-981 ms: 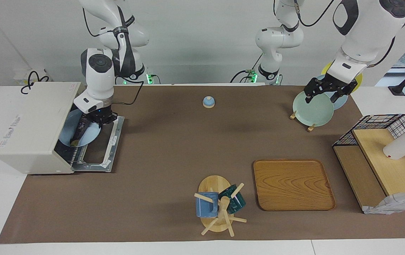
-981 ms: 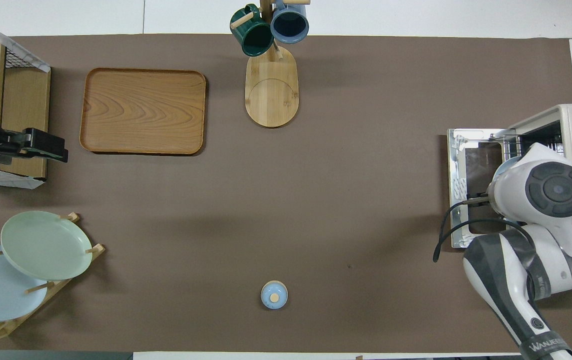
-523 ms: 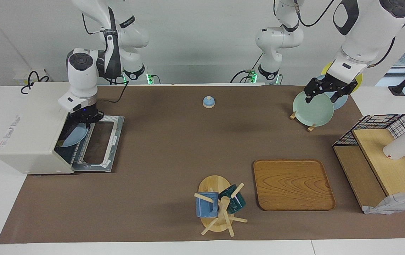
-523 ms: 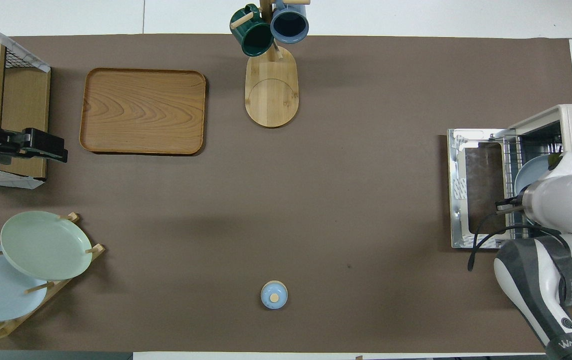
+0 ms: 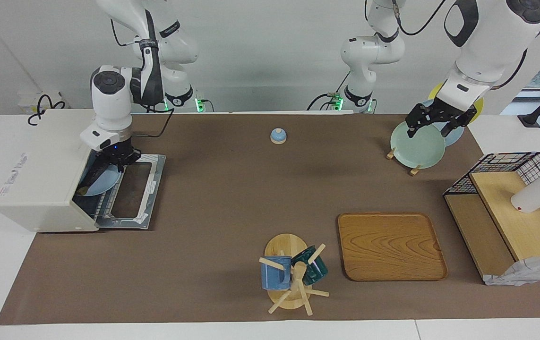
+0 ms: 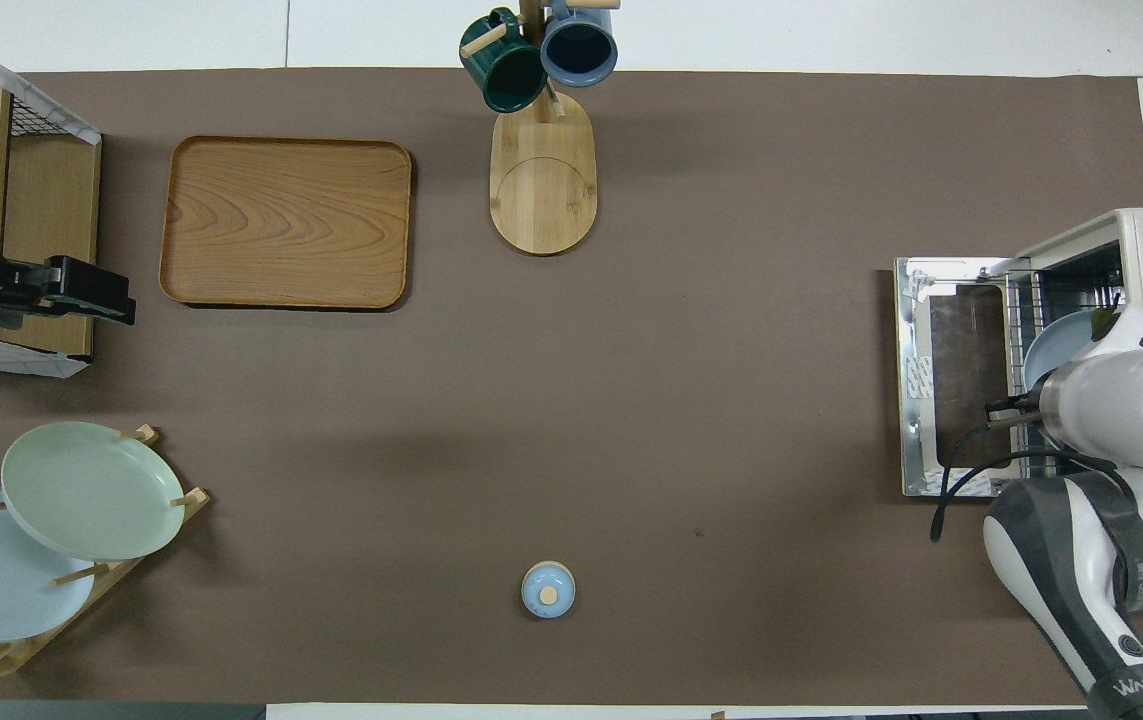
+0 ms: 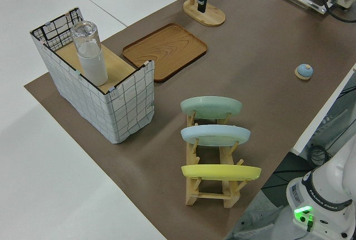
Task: Put eggplant into oven
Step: 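Push the oven door shut with the right gripper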
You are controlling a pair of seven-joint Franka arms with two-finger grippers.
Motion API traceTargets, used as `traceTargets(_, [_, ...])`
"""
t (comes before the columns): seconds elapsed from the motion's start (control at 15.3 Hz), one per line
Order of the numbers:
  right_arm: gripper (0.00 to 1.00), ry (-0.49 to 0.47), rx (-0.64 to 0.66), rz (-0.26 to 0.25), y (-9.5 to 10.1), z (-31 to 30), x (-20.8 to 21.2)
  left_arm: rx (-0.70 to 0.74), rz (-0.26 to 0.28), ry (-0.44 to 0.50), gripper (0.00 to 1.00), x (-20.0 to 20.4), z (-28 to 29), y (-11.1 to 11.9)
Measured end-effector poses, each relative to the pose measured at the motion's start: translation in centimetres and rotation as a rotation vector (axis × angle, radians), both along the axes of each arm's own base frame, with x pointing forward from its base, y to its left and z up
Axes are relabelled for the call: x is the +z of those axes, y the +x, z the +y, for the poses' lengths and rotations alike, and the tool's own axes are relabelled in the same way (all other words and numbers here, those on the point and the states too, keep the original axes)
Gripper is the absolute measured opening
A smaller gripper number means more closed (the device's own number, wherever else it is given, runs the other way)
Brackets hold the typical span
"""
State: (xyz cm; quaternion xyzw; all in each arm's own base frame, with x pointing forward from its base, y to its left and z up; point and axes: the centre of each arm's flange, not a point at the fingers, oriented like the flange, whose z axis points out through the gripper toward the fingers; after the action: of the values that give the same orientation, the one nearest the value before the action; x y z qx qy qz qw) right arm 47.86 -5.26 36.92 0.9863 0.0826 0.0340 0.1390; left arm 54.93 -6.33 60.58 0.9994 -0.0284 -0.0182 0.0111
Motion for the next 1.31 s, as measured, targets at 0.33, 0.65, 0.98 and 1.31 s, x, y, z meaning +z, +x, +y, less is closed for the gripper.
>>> traceTargets(0.33, [0.27, 0.002, 0.008, 0.001, 0.3, 0.4, -0.2, 0.000, 0.000, 0.000, 1.00, 0.0, 0.0, 0.0])
traceTargets(0.65, [0.32, 0.018, 0.019, -0.007, 2.0, 2.2, 2.3, 0.000, 0.000, 0.000, 1.00, 0.0, 0.0, 0.0])
traceTargets(0.98, [0.01, 0.115, 0.028, -0.016, 3.7, 8.0, 3.1, 0.000, 0.000, 0.000, 1.00, 0.0, 0.0, 0.0])
traceTargets(1.31, [0.01, 0.146, -0.026, -0.026, 5.0, 11.1, -2.0, 0.000, 0.000, 0.000, 1.00, 0.0, 0.0, 0.0])
